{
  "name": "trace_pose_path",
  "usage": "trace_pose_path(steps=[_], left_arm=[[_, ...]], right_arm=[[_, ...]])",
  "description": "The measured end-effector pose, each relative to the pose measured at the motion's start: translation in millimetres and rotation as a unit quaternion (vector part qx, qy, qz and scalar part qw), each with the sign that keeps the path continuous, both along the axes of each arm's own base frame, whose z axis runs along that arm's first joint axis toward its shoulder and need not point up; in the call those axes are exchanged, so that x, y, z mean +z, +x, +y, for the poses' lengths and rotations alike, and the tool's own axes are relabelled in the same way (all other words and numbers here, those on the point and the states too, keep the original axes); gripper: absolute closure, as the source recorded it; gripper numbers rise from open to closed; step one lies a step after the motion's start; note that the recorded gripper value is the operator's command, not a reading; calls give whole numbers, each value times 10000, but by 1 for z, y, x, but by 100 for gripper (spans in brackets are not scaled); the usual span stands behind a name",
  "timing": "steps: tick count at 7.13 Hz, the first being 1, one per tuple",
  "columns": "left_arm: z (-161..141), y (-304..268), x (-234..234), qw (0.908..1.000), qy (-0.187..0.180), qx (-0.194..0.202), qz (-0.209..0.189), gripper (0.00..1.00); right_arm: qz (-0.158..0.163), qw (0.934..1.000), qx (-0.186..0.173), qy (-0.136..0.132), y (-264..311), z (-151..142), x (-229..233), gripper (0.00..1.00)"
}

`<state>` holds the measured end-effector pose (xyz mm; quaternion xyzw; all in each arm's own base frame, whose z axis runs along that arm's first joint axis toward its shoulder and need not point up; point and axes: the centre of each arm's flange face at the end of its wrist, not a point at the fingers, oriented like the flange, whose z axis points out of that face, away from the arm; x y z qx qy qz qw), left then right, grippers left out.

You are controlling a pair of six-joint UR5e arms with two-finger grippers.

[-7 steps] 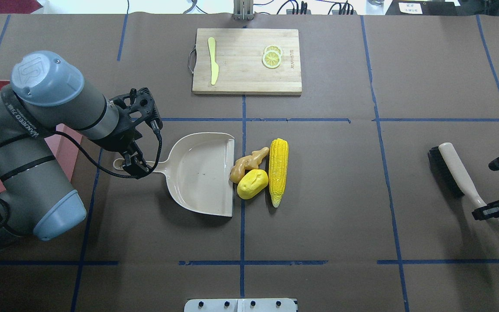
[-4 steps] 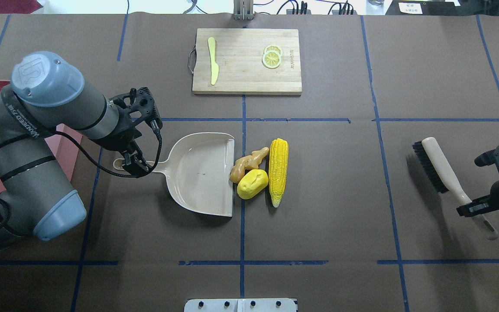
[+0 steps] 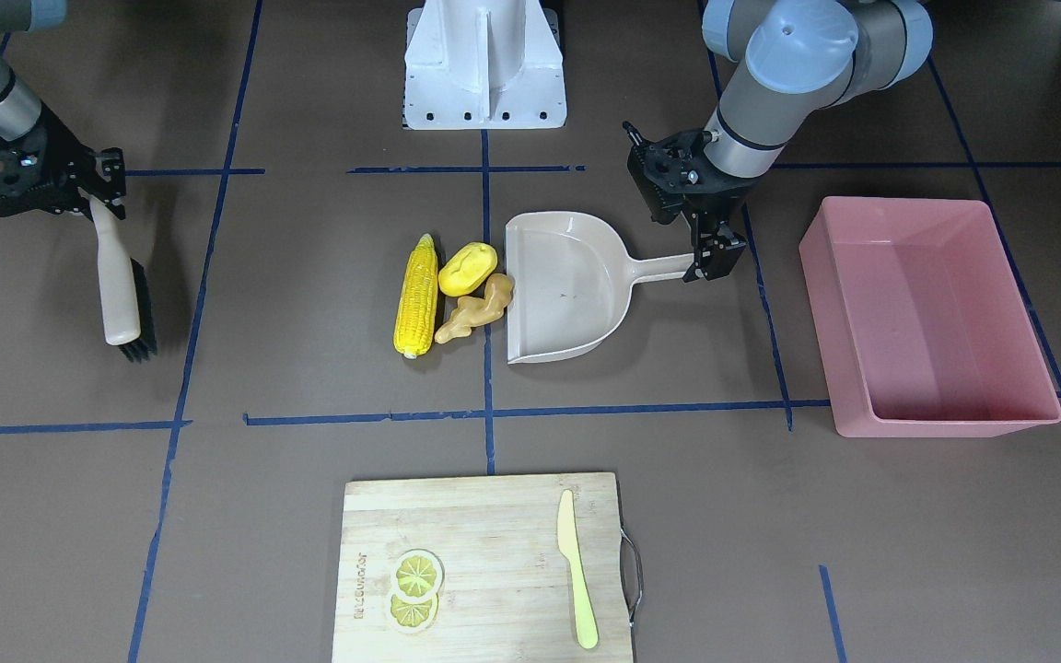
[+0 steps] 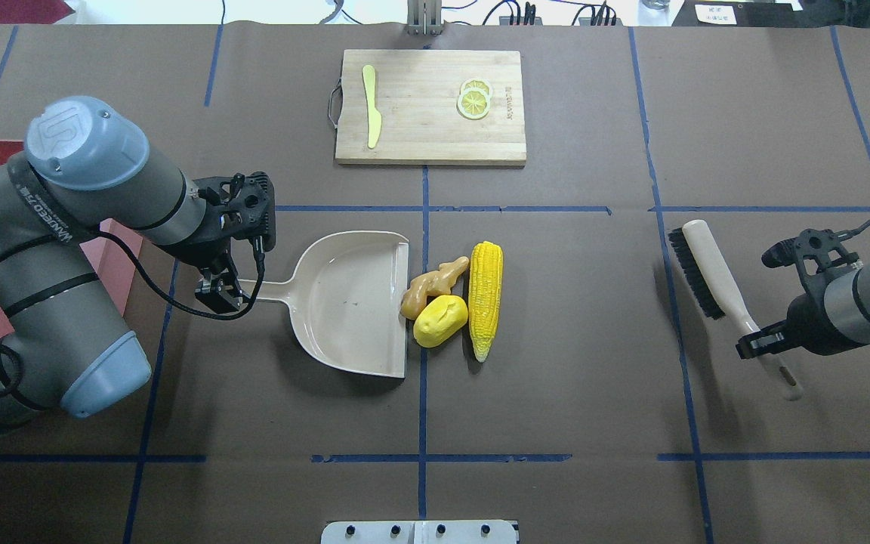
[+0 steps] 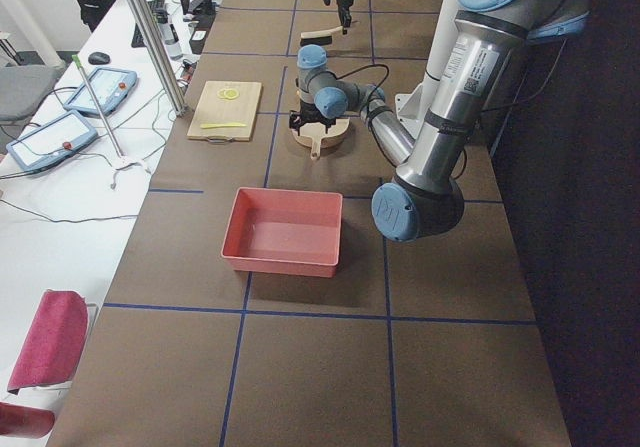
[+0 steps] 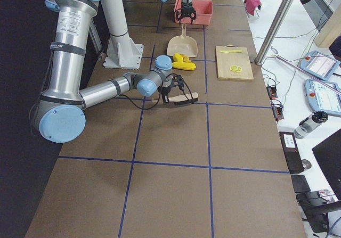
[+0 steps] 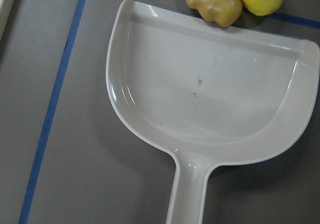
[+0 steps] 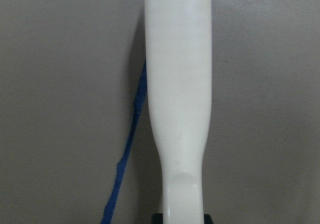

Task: Sweep and dump trash into bin
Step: 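Grasp and lift the white brush with the right gripper while left holds dustpan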

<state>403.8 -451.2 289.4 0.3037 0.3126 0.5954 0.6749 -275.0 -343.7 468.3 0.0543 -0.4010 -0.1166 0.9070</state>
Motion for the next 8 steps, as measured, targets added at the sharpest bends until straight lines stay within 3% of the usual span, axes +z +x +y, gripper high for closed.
trace_pose_path(steps=[3, 6, 8], left_arm=[[-6, 10, 18, 9997, 81, 178, -165, 2], [6, 35, 28, 9990, 38, 350, -281, 6], [9, 46, 33, 9986, 42, 398, -350, 23]], right_arm=[[-97, 9995, 155, -257, -56, 0, -46, 100], [-121, 9987, 284, -415, -89, 4, -76, 100], [-162, 9986, 270, -419, -98, 8, -84, 99]])
